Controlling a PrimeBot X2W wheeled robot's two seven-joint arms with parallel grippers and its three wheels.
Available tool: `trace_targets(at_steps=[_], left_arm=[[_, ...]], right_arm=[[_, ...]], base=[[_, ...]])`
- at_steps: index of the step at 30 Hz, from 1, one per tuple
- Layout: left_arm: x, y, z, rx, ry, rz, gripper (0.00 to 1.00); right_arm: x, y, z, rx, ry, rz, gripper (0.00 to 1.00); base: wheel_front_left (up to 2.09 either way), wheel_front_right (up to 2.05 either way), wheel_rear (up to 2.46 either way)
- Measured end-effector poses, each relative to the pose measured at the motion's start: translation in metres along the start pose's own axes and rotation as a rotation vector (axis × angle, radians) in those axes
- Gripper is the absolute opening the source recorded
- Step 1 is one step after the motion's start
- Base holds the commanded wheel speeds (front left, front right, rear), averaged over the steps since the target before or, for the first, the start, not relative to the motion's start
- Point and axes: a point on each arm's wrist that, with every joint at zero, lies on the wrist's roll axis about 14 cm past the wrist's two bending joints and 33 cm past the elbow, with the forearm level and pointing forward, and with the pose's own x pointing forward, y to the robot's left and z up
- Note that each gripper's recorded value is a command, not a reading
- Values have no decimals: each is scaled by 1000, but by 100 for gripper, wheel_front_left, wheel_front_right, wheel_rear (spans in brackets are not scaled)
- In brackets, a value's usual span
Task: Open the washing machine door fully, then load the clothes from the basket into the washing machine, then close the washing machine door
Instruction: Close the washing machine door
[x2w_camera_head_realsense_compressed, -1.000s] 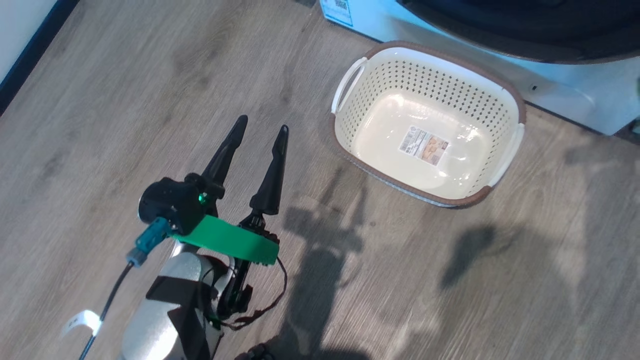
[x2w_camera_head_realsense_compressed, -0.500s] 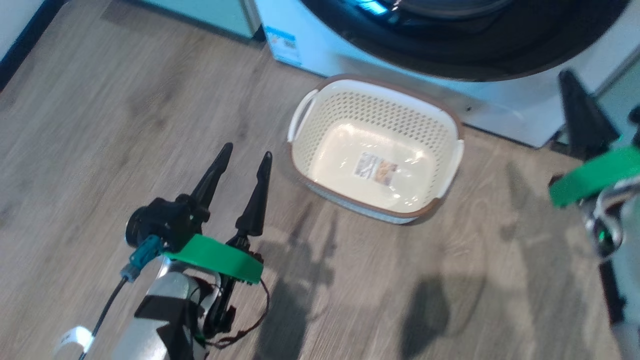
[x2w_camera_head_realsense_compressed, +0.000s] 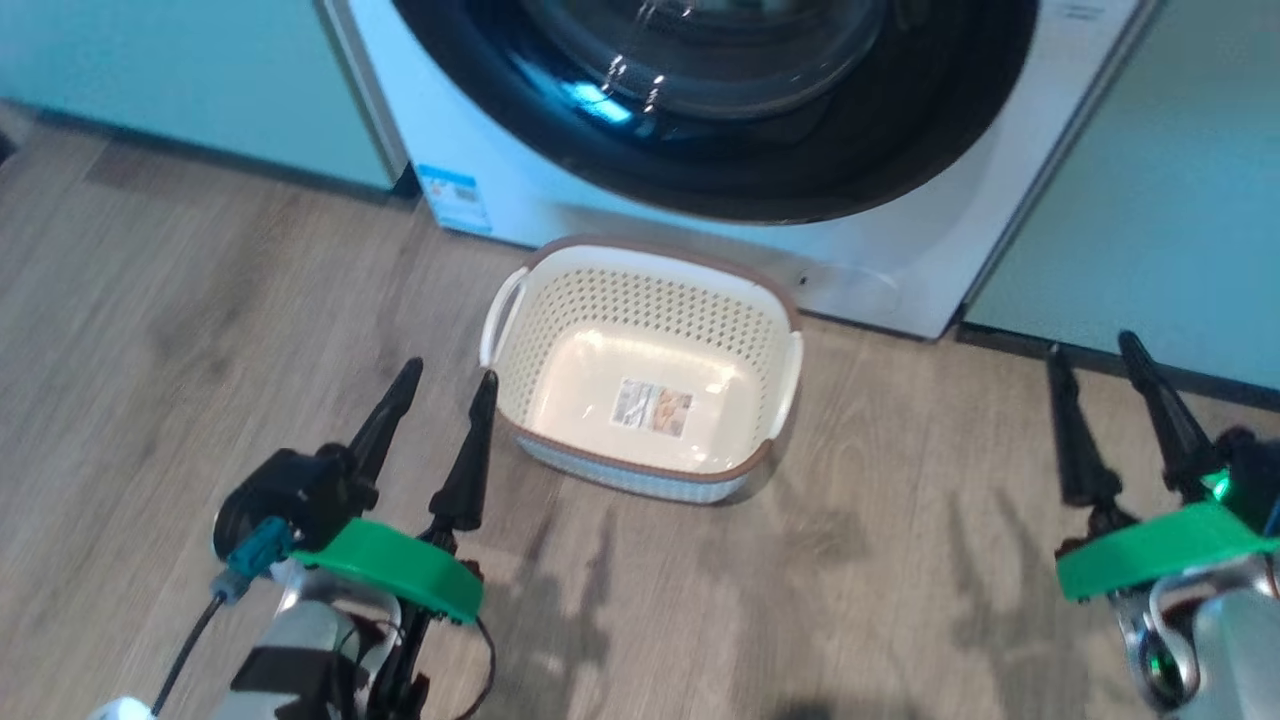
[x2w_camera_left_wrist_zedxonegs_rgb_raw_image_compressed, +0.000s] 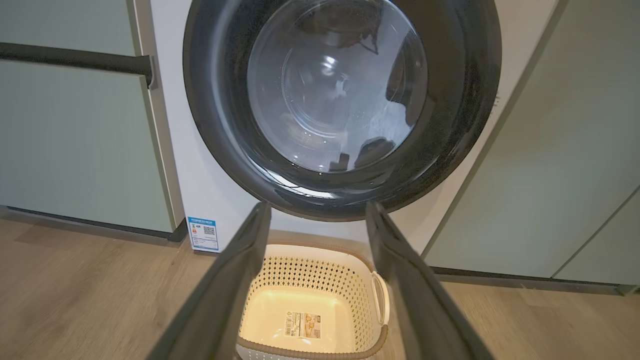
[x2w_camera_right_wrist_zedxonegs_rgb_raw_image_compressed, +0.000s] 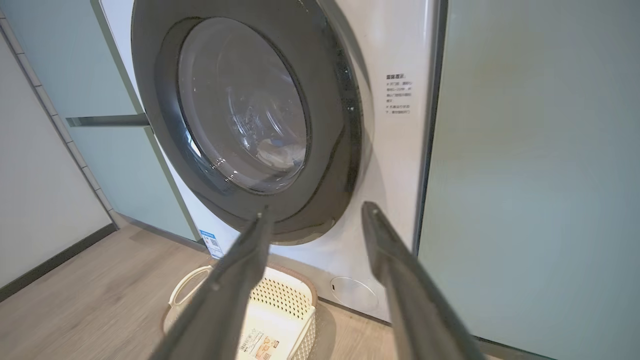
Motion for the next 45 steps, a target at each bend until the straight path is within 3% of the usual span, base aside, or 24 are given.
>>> trace_targets(at_steps=[24, 45], left_arm=[[-37, -14, 7, 0, 40, -31, 100], [-38, -14, 11, 16, 42, -26, 100]], right_arm=[[-125, -70, 40, 7, -78, -299, 100], [-133, -74, 40, 10, -75, -321, 100]], base=[[0, 0, 0], [0, 0, 0]])
